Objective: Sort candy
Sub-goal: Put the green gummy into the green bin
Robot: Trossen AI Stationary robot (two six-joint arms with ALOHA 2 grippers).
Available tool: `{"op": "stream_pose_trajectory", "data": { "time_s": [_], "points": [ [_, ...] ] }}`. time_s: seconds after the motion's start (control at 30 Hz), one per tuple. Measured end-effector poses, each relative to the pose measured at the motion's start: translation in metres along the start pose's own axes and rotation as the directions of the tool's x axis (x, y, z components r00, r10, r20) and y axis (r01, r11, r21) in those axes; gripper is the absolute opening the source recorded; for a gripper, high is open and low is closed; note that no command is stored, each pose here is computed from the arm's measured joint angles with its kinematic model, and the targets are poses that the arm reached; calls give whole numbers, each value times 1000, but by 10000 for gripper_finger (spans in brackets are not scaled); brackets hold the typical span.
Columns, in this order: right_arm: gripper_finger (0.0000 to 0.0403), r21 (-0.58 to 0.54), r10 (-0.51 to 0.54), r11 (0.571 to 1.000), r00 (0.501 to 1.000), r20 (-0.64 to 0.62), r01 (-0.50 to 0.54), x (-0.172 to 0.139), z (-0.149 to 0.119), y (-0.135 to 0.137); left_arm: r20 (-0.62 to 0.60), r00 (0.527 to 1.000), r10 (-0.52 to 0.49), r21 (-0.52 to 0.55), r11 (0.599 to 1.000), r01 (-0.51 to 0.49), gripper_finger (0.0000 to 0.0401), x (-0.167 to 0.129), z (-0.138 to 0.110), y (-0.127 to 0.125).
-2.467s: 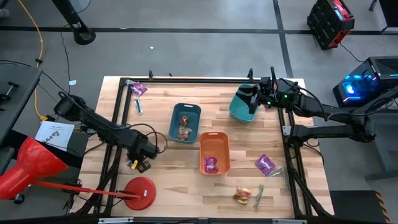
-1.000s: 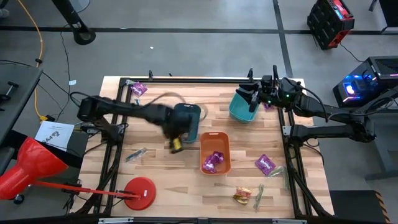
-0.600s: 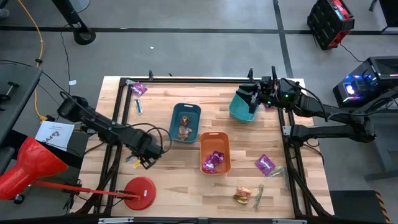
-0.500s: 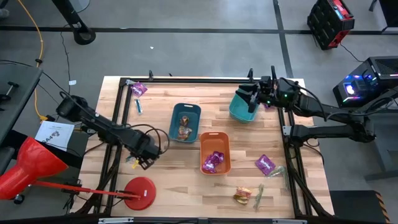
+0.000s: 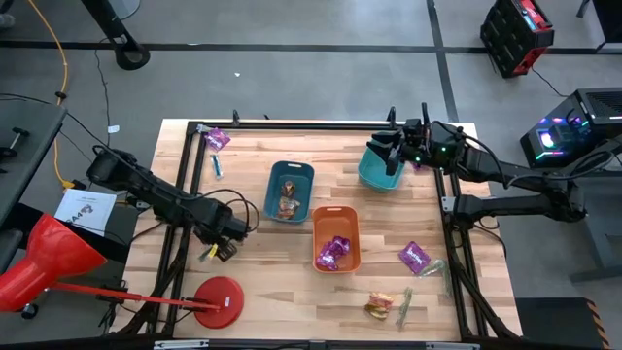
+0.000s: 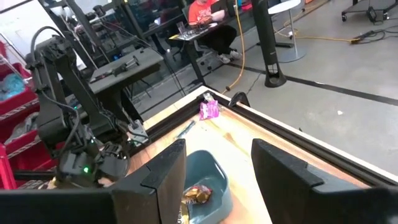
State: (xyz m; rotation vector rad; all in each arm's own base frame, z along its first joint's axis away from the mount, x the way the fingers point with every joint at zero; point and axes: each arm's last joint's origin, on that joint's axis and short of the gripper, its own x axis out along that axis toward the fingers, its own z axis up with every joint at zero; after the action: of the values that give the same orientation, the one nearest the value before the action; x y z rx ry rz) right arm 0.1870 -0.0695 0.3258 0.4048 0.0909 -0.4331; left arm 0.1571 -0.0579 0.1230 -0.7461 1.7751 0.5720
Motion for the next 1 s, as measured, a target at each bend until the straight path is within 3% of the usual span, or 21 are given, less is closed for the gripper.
{"op": "stream_pose_trajectory", "data": {
  "time_s": [0.1,0.27,0.47,0.6,0.7,0.8,0.87,1.0],
  "points": [
    [177,0,0,1000,1000,-2,0,0,0,0,-7,1000,-22,5,1000,22,143,0,1,-2],
    [177,-2,-2,1000,1000,-7,2,0,-1,0,49,995,-89,35,996,88,20,-11,5,-12],
    [177,-11,-3,1000,1000,-7,3,0,-1,0,265,933,-242,62,970,234,7,-65,9,-27],
    [177,-13,1,1000,1000,-5,-1,-1,0,0,501,793,-347,132,936,327,6,-124,10,-25],
    [177,-13,3,1000,1000,-4,-3,-1,0,0,704,596,-386,211,915,344,3,-169,17,-20],
    [177,-13,7,1000,1000,1,-7,-2,1,0,818,431,-381,264,914,307,2,-198,40,-13],
    [177,-11,16,1000,1000,21,-15,-4,3,1,838,383,-389,300,914,272,2,-206,64,-12],
    [177,-23,45,999,994,96,-43,-11,11,4,839,348,-419,354,905,236,1,-205,124,-15]
  ]
}}
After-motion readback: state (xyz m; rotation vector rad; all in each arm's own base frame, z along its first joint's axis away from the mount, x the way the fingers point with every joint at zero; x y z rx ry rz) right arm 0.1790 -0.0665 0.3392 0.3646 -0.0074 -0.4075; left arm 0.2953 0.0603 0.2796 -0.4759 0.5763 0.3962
